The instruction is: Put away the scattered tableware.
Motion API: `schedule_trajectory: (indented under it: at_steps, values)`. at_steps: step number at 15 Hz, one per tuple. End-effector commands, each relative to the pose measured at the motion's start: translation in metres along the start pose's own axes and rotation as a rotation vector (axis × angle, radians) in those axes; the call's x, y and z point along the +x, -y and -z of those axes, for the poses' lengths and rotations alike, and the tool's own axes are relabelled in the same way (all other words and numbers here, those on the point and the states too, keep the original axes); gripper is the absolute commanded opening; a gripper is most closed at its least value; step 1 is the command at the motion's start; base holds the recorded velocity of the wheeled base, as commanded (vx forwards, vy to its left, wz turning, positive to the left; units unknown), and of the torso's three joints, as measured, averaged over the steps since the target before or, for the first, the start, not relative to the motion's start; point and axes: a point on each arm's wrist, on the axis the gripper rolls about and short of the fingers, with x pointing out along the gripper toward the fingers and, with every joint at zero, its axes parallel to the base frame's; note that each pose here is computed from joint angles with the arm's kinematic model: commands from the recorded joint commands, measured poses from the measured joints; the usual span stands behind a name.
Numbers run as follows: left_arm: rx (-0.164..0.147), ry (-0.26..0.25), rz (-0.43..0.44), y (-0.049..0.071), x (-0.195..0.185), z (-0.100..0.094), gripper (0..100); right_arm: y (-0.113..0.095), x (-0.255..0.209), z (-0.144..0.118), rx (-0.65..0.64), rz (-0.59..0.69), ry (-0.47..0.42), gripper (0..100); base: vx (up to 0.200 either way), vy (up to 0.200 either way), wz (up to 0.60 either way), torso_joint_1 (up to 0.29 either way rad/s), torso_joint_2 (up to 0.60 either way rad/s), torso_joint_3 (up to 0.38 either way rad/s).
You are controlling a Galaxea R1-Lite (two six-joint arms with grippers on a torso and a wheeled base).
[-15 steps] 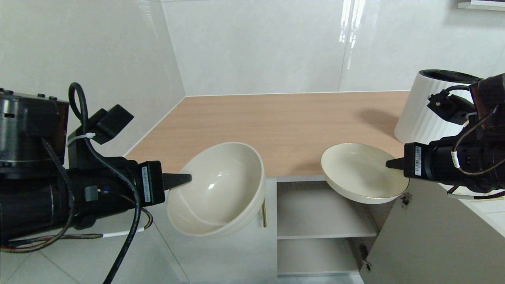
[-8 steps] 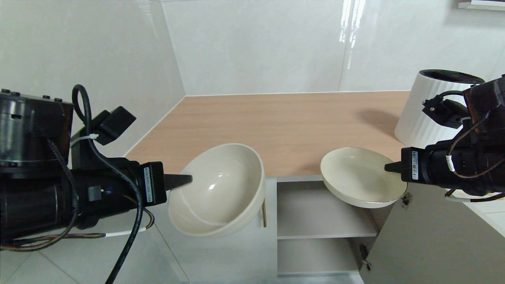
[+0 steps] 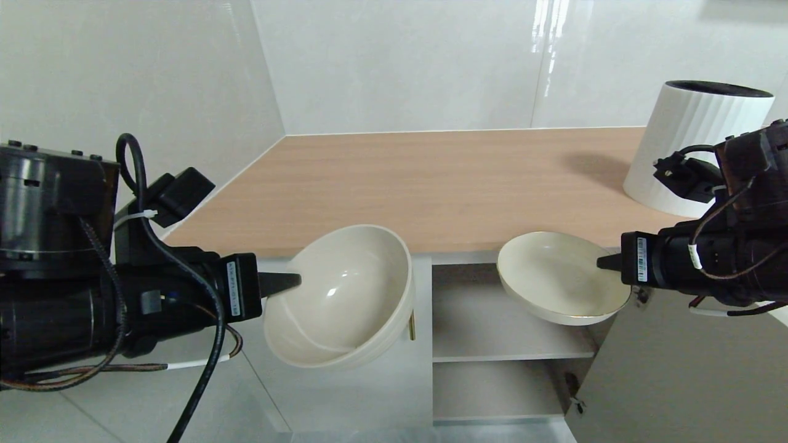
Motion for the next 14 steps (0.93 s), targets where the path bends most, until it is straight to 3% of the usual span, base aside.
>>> schedule_trajectory:
  at_steps: [1, 10, 14]
  values:
    - [0.0, -0.001, -0.001, -0.0001, 0.0007, 0.0, 0, -0.0004, 0.0014, 0.0007, -0.002, 0.001, -0.005, 0, 0.0, 0.0, 0.0, -0.168, 0.47, 0.31]
    - [0.0, -0.002, -0.001, -0.0002, 0.0012, 0.0001, 0, 0.0009, 0.0047, 0.0051, -0.022, 0.0, -0.007, 0, 0.0, 0.0, 0.0, -0.132, 0.45, 0.324]
    - [0.0, -0.003, 0.0, -0.0001, 0.0012, 0.0001, 0, 0.0009, 0.0069, 0.0058, -0.023, 0.004, -0.012, 0, 0.0, 0.0, 0.0, -0.03, 0.17, 0.126]
